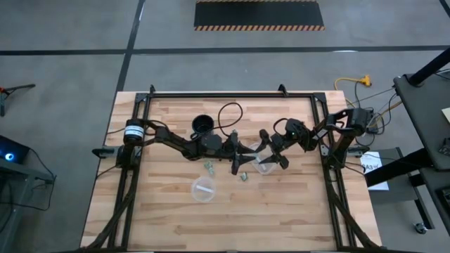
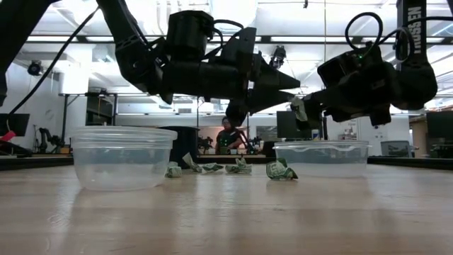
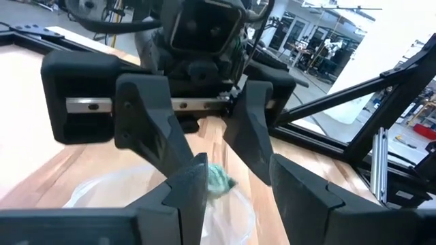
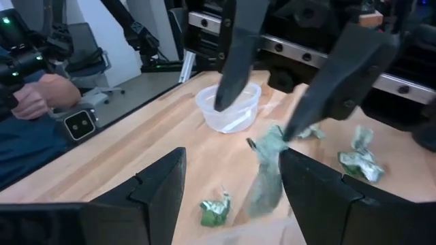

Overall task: Pick and place Stevia / Truvia into bins
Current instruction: Put the white stevia packet into the top transparent container, then put the green stevia packet into the top transparent container

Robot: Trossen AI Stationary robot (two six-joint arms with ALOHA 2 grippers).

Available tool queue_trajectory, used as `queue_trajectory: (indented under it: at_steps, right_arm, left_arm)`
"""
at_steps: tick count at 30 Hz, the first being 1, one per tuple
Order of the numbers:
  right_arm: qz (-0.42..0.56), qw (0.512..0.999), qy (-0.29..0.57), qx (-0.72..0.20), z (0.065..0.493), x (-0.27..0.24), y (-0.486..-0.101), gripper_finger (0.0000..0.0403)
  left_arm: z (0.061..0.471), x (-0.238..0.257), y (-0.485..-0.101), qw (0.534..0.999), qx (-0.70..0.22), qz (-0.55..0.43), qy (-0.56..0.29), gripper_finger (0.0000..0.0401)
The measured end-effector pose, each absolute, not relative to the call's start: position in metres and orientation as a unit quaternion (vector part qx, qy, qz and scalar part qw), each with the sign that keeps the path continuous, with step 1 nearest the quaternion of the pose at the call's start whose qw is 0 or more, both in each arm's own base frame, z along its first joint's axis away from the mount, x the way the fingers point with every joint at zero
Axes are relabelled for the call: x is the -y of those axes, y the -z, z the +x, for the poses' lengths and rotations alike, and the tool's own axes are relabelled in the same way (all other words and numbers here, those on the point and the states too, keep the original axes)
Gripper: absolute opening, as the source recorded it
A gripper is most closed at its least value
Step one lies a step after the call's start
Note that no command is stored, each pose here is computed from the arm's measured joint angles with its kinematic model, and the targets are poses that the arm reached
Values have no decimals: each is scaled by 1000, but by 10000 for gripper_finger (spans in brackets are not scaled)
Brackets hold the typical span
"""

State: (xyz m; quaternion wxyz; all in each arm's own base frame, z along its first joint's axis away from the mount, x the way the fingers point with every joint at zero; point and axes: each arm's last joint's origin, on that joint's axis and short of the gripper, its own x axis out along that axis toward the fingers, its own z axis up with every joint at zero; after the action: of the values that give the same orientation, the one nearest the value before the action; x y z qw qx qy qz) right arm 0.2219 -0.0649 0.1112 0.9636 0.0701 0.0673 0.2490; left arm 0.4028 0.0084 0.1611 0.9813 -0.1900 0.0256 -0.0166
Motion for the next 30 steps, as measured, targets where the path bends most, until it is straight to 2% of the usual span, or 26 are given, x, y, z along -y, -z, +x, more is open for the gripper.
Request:
queue_trajectory:
  at_steps: [21,30]
  right_arm:
    - [73,965,-244,-70,219,66,-110,224]
    - [73,965,-244,-70,219,66,-110,224]
  left_arm:
    - [400,-9,-162,985,-31,-169,16,141]
    - [383,-9,-179,987,-99,-129,12,141]
